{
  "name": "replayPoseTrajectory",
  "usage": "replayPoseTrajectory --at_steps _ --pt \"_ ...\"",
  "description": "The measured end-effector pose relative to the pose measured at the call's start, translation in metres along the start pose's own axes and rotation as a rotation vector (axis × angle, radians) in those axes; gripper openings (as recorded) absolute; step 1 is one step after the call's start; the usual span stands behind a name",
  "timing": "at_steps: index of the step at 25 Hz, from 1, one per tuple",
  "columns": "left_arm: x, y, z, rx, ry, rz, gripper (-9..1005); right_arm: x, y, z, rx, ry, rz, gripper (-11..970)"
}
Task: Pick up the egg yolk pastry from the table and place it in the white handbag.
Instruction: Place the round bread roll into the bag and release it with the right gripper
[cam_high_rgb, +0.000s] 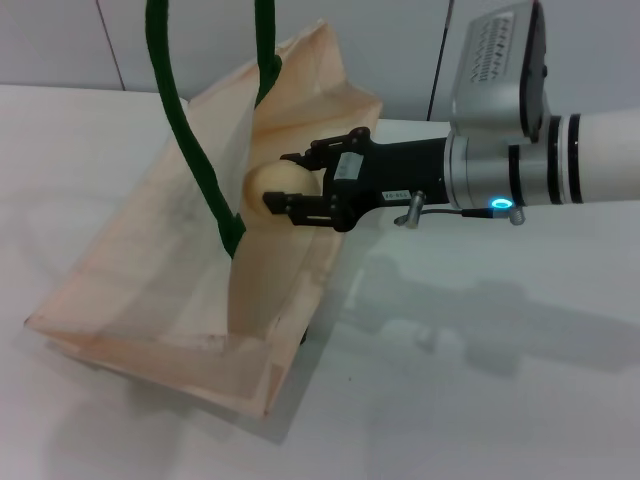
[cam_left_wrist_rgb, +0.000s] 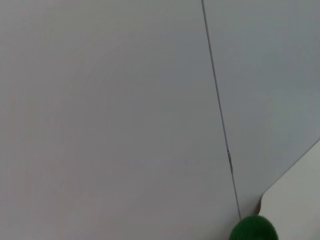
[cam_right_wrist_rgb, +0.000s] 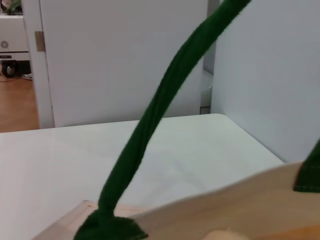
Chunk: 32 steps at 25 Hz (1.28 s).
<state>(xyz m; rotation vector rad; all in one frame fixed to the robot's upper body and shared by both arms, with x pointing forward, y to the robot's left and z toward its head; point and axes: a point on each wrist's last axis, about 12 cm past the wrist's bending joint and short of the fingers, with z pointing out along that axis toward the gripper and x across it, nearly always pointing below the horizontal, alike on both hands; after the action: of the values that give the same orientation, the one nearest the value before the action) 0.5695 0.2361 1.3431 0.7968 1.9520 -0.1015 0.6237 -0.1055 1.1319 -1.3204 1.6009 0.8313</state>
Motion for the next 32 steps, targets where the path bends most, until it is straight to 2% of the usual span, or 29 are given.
replayPoseTrajectory --at_steps 11,32 --pt "-0.003 -0.003 0.001 0.008 -0.001 0.014 137 -0.001 0.008 0.018 -0.006 0.034 -0.046 492" --pt "-0.003 -0.002 0.002 0.003 0.002 0.016 139 -0.001 0.006 0.025 0.03 0.067 -0.046 482"
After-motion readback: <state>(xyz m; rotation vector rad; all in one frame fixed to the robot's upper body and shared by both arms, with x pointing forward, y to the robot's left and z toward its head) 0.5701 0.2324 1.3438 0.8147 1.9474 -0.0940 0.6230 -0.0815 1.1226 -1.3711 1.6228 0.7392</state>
